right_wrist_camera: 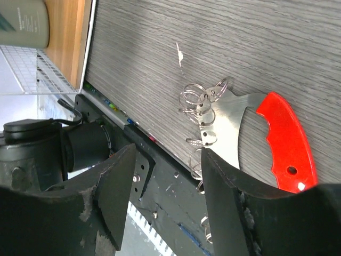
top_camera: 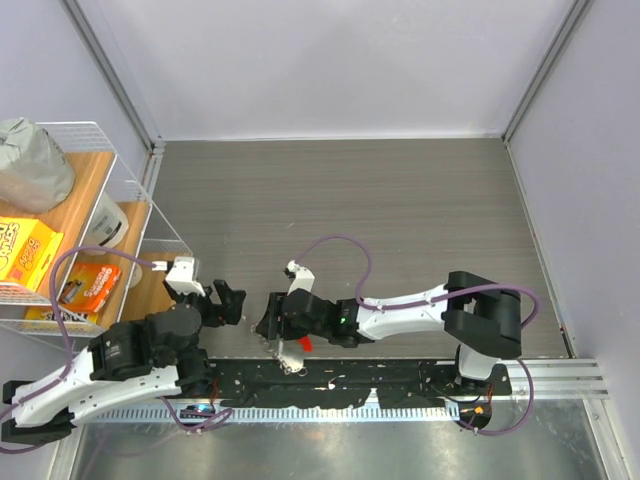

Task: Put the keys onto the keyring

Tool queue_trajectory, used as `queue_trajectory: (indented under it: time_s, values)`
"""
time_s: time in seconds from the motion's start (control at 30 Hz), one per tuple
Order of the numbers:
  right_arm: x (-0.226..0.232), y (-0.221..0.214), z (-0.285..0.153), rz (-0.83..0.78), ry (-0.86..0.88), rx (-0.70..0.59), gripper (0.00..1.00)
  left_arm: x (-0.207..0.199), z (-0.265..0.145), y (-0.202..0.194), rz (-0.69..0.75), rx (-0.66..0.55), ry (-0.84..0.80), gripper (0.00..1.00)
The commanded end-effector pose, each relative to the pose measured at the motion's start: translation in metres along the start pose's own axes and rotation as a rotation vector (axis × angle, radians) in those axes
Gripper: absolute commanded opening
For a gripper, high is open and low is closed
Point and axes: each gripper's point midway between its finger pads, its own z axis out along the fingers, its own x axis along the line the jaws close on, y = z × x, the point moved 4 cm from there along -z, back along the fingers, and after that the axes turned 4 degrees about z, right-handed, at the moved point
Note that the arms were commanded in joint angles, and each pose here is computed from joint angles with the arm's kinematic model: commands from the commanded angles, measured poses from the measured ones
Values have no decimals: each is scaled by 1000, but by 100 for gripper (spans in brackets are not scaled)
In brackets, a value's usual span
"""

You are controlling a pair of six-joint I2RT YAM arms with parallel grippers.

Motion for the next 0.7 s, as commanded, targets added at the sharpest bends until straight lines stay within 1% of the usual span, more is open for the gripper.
queue_trajectory:
  time_s: [0.0, 0.1, 0.2, 0.43, 0.67]
  values:
    - [26, 15, 8, 116, 76, -58, 57, 1, 1, 1, -27, -13, 8, 84]
    - [14, 16, 14, 143, 40, -66, 57, -1, 1, -1, -23, -8, -4, 84]
    - [8, 18, 20, 183, 41, -63, 57, -4, 2, -1, -21, -11, -19, 84]
    - [2, 25, 34, 210, 29, -68, 54, -10, 4, 0, 6, -7, -37, 84]
    - [-11, 24, 42, 243, 8, -57, 54, -15, 6, 3, 16, -13, -58, 84]
